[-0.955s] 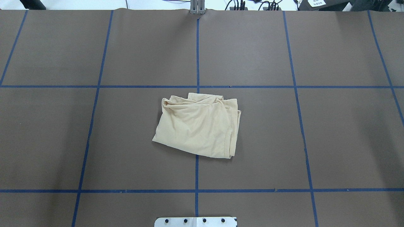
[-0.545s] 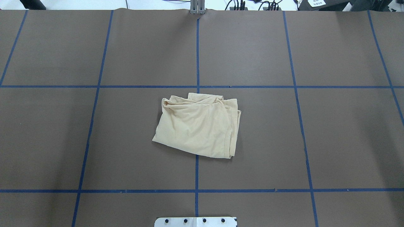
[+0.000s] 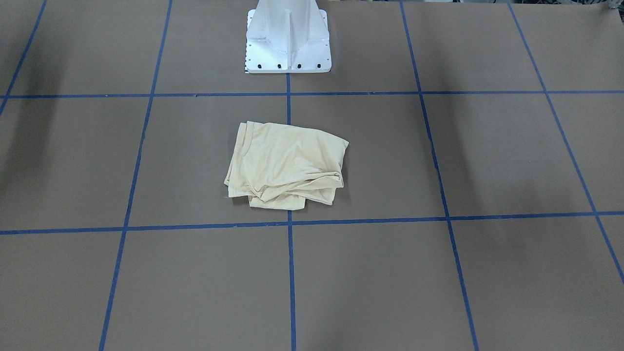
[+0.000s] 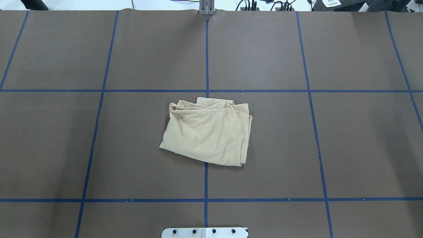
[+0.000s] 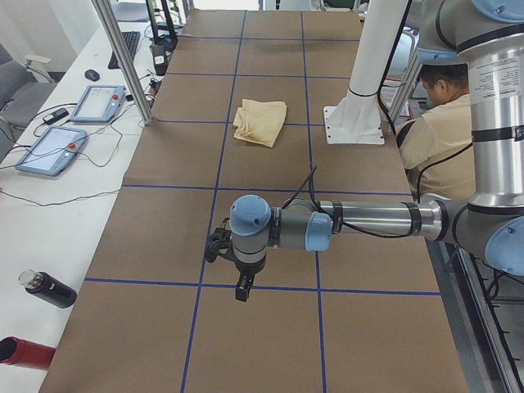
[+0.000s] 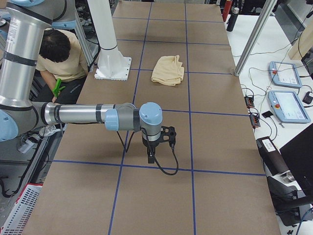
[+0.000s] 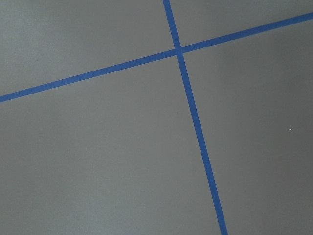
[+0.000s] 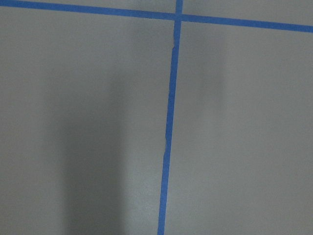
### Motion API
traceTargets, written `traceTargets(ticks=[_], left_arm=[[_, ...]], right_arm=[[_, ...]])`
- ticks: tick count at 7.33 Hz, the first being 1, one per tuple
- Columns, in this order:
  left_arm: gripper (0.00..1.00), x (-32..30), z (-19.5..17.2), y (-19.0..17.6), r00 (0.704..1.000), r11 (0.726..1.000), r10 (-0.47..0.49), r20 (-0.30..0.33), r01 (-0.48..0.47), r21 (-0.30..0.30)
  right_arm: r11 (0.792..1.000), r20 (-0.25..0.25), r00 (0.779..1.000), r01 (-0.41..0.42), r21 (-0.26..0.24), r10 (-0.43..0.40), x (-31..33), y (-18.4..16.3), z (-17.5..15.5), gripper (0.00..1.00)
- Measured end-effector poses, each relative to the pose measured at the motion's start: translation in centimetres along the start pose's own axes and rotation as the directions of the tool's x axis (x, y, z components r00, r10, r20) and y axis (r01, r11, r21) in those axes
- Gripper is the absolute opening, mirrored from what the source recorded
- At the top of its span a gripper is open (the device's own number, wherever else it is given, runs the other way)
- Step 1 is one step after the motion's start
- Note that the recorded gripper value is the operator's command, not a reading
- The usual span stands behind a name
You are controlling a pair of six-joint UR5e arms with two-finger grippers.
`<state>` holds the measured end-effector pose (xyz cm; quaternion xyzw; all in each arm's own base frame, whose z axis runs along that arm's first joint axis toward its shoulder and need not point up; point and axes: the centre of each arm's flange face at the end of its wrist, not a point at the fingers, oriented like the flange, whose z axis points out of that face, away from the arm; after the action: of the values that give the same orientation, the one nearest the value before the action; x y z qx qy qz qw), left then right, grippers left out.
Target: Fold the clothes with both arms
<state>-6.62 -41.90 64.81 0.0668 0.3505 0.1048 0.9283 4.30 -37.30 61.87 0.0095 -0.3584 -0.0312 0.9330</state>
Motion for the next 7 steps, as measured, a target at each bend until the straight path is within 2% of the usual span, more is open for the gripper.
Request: traceTargets(ticks=[7], left_arm=[[1.0,0.1,-0.06,-0.04,1.0,1.0,0.004,-0.002,-0.004,0.002]], right_arm=[[1.0,0.001,1.0,-0.013,0.0,0.013,-0.06,-0.04,-0.05,1.0]])
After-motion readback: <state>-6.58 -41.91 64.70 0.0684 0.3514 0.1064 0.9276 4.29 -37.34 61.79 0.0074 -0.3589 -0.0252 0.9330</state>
